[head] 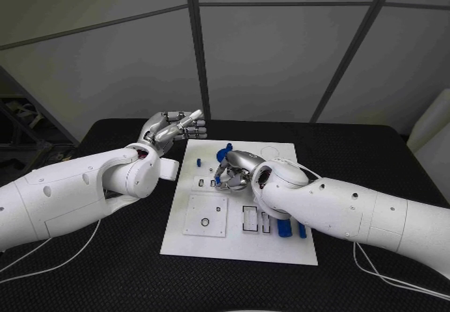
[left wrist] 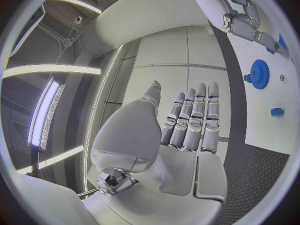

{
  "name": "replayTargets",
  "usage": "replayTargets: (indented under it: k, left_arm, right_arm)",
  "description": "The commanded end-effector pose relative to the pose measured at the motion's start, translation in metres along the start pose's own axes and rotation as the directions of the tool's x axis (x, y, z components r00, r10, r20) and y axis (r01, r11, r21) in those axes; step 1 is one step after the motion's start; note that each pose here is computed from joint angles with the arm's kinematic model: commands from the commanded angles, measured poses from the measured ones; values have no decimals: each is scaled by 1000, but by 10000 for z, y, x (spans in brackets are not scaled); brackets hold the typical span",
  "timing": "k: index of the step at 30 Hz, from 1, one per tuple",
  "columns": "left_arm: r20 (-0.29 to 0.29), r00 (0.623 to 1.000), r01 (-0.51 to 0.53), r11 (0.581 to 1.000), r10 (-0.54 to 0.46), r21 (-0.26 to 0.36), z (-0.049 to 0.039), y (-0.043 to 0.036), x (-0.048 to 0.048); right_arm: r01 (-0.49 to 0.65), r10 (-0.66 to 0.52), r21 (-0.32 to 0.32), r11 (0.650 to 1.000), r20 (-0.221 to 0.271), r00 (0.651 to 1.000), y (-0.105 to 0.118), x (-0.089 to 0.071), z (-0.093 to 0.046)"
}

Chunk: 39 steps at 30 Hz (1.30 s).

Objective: Assemble the parts on the task board

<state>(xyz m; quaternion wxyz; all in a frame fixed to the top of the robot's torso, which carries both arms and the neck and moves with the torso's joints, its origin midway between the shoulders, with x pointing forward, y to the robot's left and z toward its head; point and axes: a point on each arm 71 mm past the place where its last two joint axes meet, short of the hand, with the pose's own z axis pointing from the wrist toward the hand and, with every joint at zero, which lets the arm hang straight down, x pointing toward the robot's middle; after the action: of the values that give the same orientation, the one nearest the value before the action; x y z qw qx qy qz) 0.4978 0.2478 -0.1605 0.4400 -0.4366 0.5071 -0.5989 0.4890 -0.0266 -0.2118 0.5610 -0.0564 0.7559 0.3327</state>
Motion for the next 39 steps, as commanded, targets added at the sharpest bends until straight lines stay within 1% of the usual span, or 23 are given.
replayTargets:
  k: [1,19,31,39]
  left_arm:
    - [-12,1000,2,1000,-2,7,6,-16,11]
    - [-10,1000,1,1000,-1,7,2,-17,2]
    - [-8,1000,0,1000,0,7,1,-17,-6]
    - [-8,1000,0,1000,0,6,1,-17,-10]
  right_arm:
    - [27,-27,16,999,-27,999,-32,41,-5]
    - [57,-57,11,998,-38,998,-14,52,-20]
    - [59,-59,13,998,-13,998,-15,33,-21]
    - [59,-59,12,998,-11,998,-10,33,-20]
